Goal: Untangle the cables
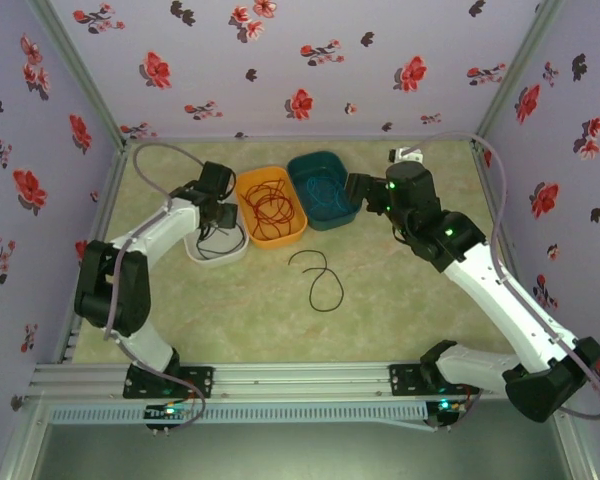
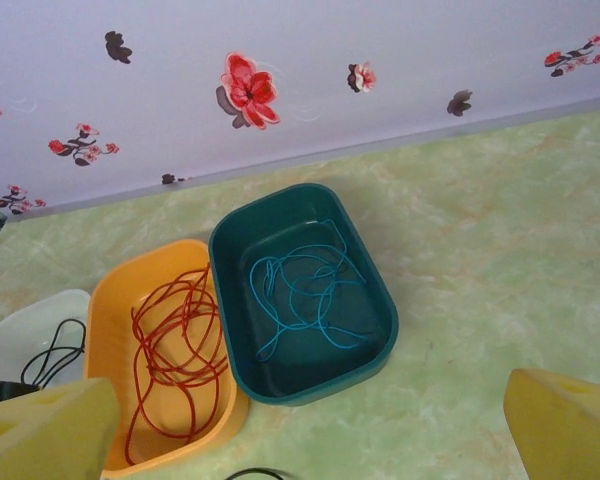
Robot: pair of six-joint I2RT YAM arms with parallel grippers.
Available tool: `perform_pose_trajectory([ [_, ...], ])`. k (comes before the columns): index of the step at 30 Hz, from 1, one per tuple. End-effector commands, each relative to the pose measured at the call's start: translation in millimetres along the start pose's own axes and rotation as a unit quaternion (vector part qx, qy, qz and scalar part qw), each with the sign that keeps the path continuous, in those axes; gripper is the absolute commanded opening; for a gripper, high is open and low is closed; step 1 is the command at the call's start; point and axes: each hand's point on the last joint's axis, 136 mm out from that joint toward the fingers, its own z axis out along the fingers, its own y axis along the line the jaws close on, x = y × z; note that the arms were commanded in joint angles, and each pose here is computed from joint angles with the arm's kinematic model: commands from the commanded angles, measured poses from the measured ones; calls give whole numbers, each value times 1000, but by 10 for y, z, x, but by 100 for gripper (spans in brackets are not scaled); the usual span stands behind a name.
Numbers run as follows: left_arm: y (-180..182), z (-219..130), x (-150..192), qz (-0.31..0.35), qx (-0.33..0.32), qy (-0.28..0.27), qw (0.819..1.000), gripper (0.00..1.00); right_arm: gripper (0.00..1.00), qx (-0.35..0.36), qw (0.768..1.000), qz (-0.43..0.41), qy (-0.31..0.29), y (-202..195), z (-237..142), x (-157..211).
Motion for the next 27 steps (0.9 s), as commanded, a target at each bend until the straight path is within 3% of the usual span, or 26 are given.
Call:
perform_pose_trajectory([
  [1, 54, -263, -143, -21, -1, -27, 999, 66, 99, -1, 1000, -7, -4, 12, -32, -89],
  [4, 53, -443, -201, -30, 8, -51, 998, 71, 99, 11, 1000, -8, 1, -25, -8, -60],
  [12, -96, -986, -273, -60, 73, -133, 987, 99, 99, 68, 997, -4, 33, -230, 143, 178],
  [20, -715, -1275, -136, -55, 183, -208, 959, 100, 99, 144, 988, 5, 61, -535, 256, 453],
  [27, -1336, -1154, 108, -29, 235, -190, 953, 100, 99, 198, 975, 19, 100, -832, 309, 801],
])
